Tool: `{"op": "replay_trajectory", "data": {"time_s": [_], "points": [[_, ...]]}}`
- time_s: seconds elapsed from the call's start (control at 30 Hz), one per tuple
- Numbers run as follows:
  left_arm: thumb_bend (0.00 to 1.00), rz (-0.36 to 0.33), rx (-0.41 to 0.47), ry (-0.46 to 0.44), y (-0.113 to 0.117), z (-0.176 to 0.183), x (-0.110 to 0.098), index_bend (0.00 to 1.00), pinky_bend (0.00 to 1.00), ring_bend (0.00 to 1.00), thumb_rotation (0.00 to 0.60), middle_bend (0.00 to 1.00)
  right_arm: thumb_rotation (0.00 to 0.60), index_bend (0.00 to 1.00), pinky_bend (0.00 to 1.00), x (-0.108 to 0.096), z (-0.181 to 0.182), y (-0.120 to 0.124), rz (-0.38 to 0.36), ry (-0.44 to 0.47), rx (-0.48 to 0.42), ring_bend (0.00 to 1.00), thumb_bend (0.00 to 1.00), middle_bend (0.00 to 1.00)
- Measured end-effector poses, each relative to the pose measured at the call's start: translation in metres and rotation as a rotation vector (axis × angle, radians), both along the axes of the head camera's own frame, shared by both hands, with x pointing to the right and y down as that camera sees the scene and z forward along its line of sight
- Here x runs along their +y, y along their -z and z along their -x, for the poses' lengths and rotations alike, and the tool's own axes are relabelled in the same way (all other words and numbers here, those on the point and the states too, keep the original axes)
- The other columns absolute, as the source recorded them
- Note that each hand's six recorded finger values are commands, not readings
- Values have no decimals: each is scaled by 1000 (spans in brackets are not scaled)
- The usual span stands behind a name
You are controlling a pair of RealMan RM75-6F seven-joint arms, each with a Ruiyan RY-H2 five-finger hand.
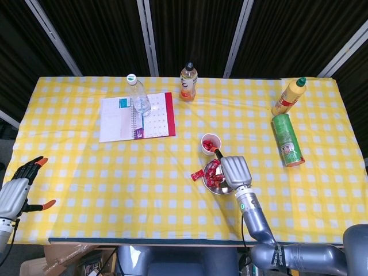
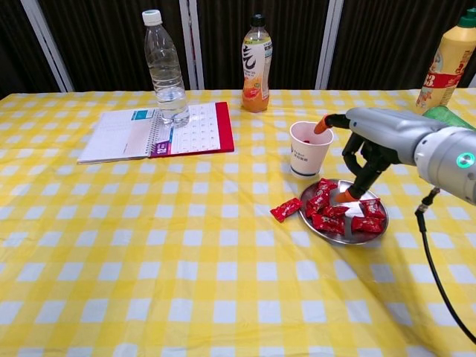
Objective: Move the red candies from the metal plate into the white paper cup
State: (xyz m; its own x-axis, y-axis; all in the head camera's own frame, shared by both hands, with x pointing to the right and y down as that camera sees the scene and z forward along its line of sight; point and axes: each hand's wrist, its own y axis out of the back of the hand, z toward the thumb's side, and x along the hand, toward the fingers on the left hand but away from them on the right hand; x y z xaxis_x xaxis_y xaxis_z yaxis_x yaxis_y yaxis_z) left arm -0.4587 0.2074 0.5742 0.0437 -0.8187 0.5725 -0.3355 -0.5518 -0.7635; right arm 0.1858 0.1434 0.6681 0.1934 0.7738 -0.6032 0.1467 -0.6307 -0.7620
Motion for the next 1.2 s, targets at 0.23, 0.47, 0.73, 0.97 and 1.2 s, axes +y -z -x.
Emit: {"op": "replay_trajectory", "data": {"time_s": [0.23,0.47,0.73,0.97,1.2], "points": [[39,-16,0,-10,2,-1,1,0,0,0,600,0,600,273,1000,23,-23,-8,30,-31,34,899,173,750],[39,-18,-3,-16,1,-1,2,0,0,0,600,0,600,286,1000,32,-43,-21,52,-58,78,900,175,750],[39,-14,-10,-17,0,-2,2,0,0,0,600,0,600,286,1000,33,-42,-30,72,-94,56,900,178,750],[39,-11,-10,-14,0,-2,2,0,0,0,600,0,600,288,1000,30,-39,-39,76,-108,47,900,206,750],[39,-1,-11,-11,-1,-2,2,0,0,0,600,0,600,311,1000,27,-41,-48,78,-123,57,900,323,750]]}}
